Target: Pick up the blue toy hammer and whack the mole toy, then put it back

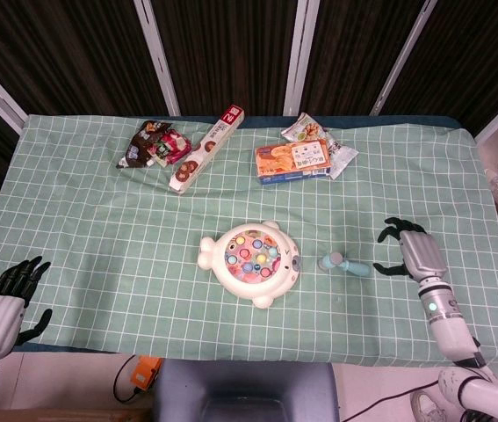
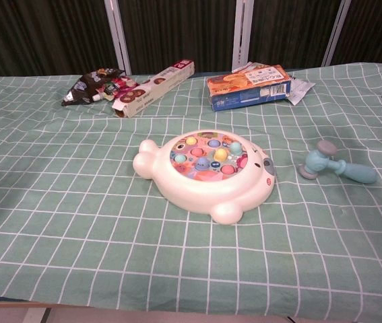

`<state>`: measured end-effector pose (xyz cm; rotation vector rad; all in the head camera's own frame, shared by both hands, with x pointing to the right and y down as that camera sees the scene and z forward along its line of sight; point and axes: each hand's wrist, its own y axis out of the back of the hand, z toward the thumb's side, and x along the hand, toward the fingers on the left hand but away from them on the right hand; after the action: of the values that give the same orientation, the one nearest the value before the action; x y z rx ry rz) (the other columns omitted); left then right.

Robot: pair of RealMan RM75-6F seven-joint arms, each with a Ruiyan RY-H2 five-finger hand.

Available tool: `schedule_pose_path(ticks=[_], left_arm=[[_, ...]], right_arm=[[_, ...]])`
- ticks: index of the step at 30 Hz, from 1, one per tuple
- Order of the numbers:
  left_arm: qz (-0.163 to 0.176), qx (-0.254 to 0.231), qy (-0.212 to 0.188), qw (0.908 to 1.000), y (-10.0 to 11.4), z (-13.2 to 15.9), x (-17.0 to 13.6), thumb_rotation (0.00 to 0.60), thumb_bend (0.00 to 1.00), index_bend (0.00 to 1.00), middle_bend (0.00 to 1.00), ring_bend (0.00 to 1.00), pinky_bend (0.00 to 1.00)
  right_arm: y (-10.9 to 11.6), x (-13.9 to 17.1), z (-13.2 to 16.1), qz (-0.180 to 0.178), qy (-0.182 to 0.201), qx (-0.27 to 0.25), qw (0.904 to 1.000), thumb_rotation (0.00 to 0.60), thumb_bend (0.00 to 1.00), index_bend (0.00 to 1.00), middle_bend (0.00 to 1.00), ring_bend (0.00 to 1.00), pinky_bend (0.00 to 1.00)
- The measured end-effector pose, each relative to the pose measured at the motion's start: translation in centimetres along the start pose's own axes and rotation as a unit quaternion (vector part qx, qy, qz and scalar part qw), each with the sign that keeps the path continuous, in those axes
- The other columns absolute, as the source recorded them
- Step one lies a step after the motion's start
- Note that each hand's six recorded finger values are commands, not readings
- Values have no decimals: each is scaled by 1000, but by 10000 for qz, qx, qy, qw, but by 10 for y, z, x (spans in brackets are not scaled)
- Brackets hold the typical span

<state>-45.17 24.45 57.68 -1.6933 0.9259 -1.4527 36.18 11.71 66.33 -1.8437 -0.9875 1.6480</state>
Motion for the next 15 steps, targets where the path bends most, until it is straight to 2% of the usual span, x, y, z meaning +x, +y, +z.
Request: schedule_pose_path(ticks=[6, 11, 15], left_arm=[[-12, 4, -14, 10000, -1, 1, -1, 600, 374, 0, 0, 0, 112], [-10, -3, -17, 10000, -1, 1, 0, 600, 373, 0, 0, 0, 113], [-4, 4, -22, 10000, -1, 2, 0, 600, 375, 0, 0, 0, 113]], right_arm=[[-12, -12, 7, 212, -111, -259, 9994, 600, 351, 476, 300, 238, 331], [-20, -18, 6, 444, -221, -367, 9981, 600, 353, 451, 301, 340, 536], [-21, -21, 7, 554, -249, -243, 9979, 600, 358, 484, 330, 400, 596]])
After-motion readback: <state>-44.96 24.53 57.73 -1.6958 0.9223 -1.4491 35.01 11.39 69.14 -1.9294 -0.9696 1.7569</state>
